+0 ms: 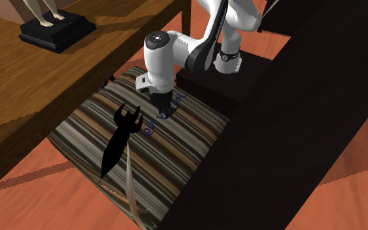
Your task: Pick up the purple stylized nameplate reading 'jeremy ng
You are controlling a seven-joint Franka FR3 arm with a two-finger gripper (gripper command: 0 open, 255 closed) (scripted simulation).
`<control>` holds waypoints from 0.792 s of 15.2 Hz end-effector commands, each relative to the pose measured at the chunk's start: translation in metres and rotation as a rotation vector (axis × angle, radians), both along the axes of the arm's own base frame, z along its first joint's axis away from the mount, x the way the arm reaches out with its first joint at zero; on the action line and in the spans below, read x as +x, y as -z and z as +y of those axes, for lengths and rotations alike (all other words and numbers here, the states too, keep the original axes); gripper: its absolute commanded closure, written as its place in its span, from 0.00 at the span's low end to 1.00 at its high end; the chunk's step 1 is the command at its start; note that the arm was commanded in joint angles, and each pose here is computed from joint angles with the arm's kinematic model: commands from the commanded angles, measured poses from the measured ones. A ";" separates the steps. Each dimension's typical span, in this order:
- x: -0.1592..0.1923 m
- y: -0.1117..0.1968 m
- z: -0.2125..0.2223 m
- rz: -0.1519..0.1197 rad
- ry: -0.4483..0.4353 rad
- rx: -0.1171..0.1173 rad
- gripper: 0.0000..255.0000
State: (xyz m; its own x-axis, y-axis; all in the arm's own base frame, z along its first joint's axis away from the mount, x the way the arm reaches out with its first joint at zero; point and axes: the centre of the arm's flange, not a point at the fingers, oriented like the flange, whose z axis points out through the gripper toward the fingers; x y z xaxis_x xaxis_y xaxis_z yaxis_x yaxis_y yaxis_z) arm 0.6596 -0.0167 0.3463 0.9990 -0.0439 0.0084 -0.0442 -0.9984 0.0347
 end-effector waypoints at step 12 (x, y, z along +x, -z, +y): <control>0.001 -0.036 -0.006 0.013 0.007 -0.005 1.00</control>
